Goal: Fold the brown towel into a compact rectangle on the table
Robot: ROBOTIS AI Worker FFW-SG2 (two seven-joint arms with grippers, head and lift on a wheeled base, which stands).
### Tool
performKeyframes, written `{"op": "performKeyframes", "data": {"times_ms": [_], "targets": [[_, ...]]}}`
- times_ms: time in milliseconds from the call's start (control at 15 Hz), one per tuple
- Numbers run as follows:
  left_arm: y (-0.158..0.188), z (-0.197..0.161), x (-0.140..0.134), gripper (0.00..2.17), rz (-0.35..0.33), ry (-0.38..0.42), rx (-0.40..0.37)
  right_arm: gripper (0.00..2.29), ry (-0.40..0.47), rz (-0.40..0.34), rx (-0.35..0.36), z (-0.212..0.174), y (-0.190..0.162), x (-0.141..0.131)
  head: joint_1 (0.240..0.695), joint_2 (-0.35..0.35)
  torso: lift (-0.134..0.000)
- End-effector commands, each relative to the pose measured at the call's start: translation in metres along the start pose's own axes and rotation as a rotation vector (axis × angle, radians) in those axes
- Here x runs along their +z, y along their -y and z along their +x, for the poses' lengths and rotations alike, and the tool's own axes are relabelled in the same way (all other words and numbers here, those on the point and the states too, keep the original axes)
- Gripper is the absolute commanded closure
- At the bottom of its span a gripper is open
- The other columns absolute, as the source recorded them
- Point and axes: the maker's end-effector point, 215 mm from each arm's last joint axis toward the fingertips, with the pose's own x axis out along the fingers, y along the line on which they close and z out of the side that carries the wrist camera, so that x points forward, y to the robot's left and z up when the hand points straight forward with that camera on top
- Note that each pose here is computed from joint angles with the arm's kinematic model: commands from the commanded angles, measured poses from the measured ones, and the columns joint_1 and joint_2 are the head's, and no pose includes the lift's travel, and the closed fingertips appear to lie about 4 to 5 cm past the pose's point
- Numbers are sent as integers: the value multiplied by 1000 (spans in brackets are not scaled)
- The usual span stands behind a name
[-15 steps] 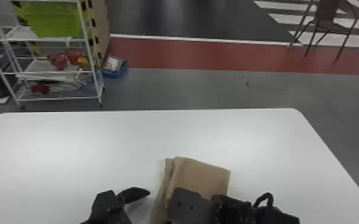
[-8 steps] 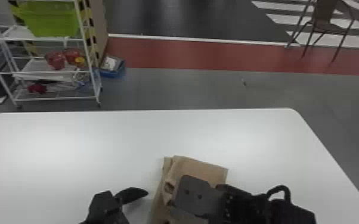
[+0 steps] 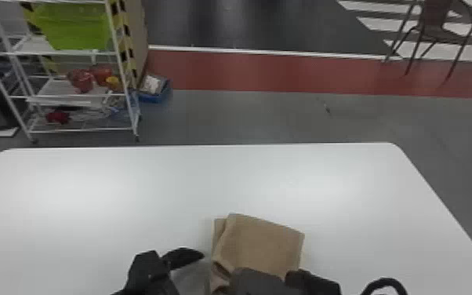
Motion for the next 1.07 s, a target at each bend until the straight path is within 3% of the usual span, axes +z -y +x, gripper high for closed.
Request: {"op": "performKeyframes", "data": {"times_ms": [0,867,1000], "targets": [[0,0,1,76,1,1,1,1332,3,-8,18,1,-9,3,695,-99,-122],[-4,-5,2,76,4,4,10,1332,-60,-43,56,22,-27,-11,695,-84,-122],[-4,-14,-1,76,-5,-7,-34,1332,-58,-42,59,23,-28,-9,695,-83,-122]]}}
